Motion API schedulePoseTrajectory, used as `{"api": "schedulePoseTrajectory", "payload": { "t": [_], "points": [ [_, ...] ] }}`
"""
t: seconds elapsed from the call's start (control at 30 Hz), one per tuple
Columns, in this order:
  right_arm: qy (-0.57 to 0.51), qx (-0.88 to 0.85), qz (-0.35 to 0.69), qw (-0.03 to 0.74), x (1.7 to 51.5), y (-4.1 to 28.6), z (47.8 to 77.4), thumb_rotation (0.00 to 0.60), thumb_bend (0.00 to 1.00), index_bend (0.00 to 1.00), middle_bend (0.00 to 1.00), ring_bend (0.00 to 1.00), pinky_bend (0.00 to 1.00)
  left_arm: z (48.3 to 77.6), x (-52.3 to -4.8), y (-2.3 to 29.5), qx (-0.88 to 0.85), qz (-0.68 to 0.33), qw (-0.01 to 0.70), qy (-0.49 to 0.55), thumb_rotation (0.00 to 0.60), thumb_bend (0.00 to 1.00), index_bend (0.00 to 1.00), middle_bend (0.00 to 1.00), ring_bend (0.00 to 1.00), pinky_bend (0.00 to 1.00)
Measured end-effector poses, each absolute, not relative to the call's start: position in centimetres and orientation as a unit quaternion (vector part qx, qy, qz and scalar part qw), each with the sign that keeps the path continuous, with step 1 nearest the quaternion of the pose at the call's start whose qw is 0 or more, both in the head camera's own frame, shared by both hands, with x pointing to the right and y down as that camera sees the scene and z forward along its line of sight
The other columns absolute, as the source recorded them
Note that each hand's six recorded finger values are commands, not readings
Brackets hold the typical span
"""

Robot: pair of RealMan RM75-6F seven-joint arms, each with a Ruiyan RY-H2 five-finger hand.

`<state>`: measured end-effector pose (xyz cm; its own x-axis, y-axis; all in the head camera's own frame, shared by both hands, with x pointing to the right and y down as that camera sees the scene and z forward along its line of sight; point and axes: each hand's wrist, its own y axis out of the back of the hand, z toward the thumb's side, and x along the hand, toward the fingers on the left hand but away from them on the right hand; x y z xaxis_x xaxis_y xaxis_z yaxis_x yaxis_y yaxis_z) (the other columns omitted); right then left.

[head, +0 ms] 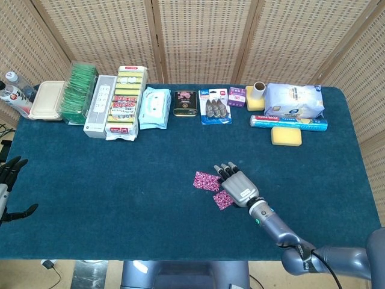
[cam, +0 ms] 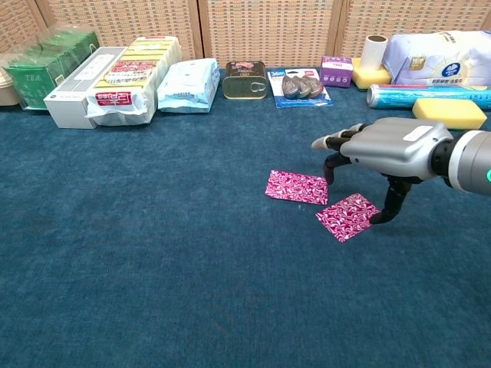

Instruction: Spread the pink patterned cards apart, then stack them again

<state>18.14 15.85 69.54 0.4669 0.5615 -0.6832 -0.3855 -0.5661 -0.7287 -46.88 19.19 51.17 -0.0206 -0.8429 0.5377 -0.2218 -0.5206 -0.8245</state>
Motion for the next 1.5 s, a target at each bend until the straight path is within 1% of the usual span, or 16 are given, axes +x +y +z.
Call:
{"api": "schedulePoseTrajectory", "payload": {
  "t": [0.7,0.87,1.0,1.13,1.37,1.5],
  "points": [
    [-0.065,-0.732,0.509,0.449,19.1,16.4,71.0,0.566,0.23,0.27,0.00,0.00,0.05,51.4,-46.7,19.3,-0.647,-0.587,0.265,0.408,0.600,0.20,0.00,0.00,0.00,0.07],
    [-0.068,-0.734,0.504,0.450,19.1,16.5,71.1,0.565,0.23,0.30,0.00,0.00,0.05,51.5,-46.7,19.3,-0.647,-0.588,0.264,0.407,0.600,0.20,0.00,0.00,0.00,0.07],
    [-0.074,-0.737,0.500,0.449,18.9,16.5,71.2,0.567,0.23,0.36,0.00,0.00,0.06,51.5,-46.7,19.3,-0.647,-0.588,0.264,0.406,0.600,0.20,0.00,0.00,0.00,0.07],
    [-0.078,-0.738,0.498,0.449,19.0,16.5,71.4,0.569,0.23,0.40,0.00,0.00,0.06,51.5,-46.6,19.3,-0.647,-0.588,0.263,0.407,0.600,0.20,0.00,0.00,0.00,0.07],
    [-0.083,-0.738,0.497,0.448,19.2,16.6,71.7,0.568,0.23,0.42,0.00,0.00,0.07,51.5,-46.7,19.4,-0.647,-0.589,0.263,0.407,0.600,0.20,0.00,0.00,0.00,0.07],
    [-0.084,-0.739,0.497,0.447,19.4,16.5,71.6,0.566,0.23,0.39,0.00,0.00,0.07,51.6,-46.6,19.4,-0.648,-0.589,0.264,0.406,0.600,0.20,0.00,0.00,0.00,0.07]
  ]
}}
